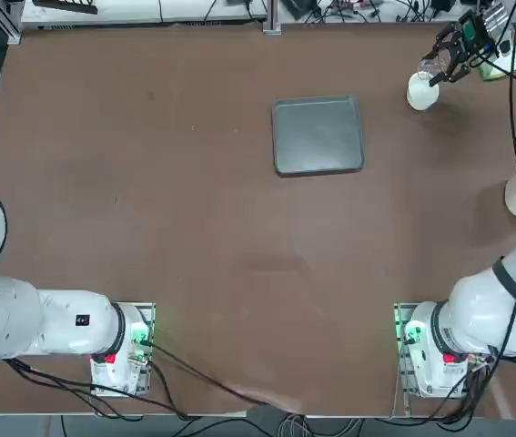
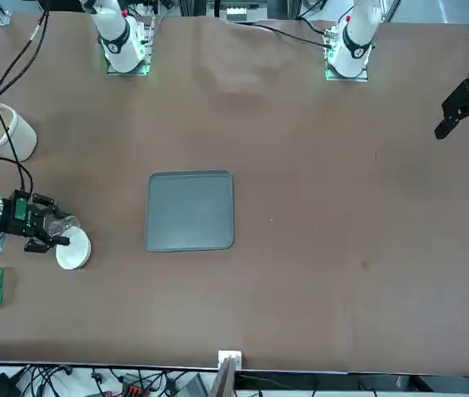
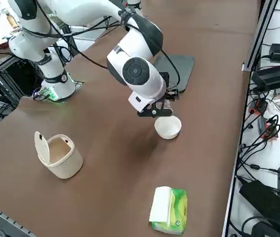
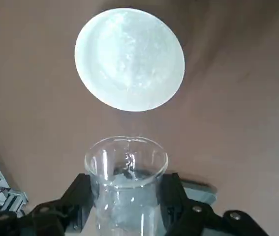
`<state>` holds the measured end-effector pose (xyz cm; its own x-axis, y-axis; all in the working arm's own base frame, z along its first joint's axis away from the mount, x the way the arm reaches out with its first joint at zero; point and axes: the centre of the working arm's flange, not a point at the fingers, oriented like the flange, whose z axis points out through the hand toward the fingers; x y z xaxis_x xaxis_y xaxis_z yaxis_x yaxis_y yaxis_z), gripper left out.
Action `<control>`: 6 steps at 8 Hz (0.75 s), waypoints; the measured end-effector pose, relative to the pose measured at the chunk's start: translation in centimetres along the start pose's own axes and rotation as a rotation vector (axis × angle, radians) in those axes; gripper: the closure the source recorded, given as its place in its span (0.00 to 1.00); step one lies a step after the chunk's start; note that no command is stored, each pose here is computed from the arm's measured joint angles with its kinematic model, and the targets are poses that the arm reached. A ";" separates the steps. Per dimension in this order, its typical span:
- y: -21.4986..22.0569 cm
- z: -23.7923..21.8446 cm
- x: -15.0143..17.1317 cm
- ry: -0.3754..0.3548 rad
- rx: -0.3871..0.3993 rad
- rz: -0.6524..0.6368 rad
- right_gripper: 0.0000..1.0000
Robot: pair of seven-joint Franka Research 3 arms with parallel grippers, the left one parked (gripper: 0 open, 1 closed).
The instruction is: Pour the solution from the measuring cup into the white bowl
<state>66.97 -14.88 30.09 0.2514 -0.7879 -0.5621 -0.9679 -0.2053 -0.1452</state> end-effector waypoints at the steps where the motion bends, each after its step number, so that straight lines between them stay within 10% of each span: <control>1: -0.1 0.0 -0.1 0.001 0.002 -0.001 0.27; 3: -0.7 0.6 -1.3 0.149 -0.119 0.031 0.27; 6: -2.5 3.2 -7.1 0.585 -0.349 0.182 0.27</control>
<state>67.57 -6.95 31.80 0.1394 -0.9902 -0.0084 -0.9624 -0.1375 0.2342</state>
